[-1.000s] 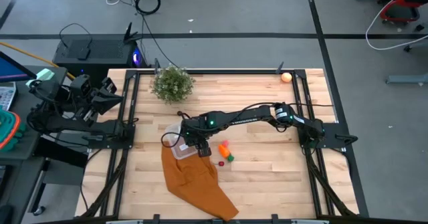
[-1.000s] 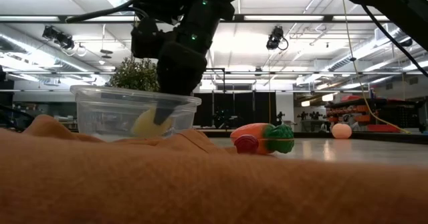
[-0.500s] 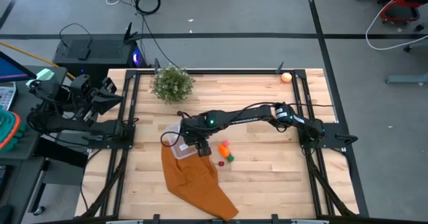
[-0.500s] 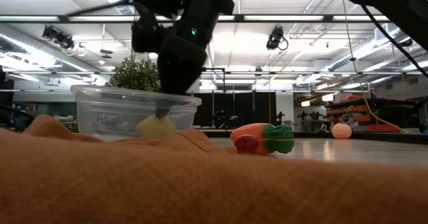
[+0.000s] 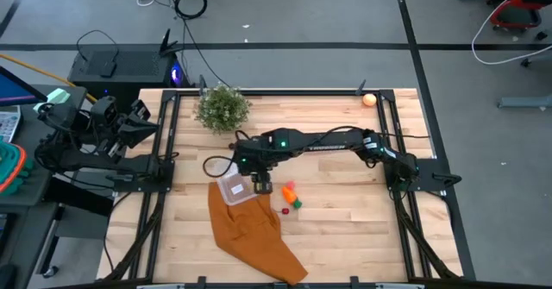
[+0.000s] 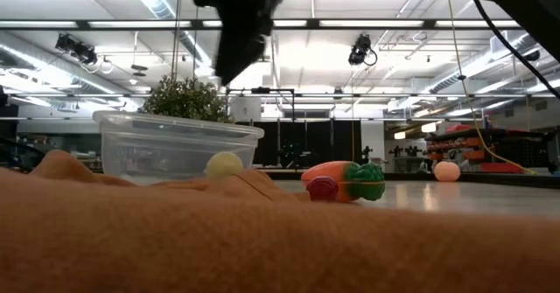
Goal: Pick and placing Produce into tupperware
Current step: Put the top pink peach into the bin
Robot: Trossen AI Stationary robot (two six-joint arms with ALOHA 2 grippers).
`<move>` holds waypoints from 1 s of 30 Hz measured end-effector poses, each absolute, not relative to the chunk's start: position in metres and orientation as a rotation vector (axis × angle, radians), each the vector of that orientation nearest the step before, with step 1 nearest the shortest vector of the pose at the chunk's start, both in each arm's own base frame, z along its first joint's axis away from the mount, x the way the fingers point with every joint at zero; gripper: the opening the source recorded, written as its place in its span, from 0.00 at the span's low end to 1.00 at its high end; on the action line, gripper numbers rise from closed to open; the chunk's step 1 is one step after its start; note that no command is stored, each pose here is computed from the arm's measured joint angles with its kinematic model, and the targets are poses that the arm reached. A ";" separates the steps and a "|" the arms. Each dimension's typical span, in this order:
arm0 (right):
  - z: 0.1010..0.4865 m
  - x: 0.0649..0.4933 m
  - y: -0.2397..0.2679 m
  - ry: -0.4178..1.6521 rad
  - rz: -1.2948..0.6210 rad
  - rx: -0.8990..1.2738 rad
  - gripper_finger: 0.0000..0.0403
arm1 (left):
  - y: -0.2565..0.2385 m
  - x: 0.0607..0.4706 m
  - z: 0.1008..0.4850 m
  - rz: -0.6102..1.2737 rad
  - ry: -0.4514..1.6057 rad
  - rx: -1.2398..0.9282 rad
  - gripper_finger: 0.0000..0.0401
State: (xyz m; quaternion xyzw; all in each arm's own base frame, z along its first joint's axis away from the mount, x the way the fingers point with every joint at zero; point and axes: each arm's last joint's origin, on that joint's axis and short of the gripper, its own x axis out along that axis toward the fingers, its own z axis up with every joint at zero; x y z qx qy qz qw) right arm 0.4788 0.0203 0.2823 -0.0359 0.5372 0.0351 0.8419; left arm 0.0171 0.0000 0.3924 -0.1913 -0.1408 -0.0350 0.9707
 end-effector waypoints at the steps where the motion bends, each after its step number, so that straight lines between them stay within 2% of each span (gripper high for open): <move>1: 0.282 0.475 0.020 1.172 0.063 -0.062 0.49 | 0.000 0.017 0.392 -0.071 -0.285 -0.386 0.10; 9: 0.272 0.457 0.002 1.374 -0.197 0.023 0.49 | 0.000 0.017 0.392 -0.068 -0.278 -0.375 0.11; 23: 0.274 0.433 -0.101 1.464 -0.456 0.209 0.49 | 0.000 0.018 0.390 -0.066 -0.263 -0.384 0.11; 26: 0.289 0.418 -0.118 1.472 -0.489 0.234 0.49 | 0.000 0.018 0.390 -0.065 -0.262 -0.378 0.11; 30: 0.325 0.399 -0.122 1.374 -0.522 0.267 0.49 | 0.000 0.018 0.388 -0.061 -0.242 -0.378 0.10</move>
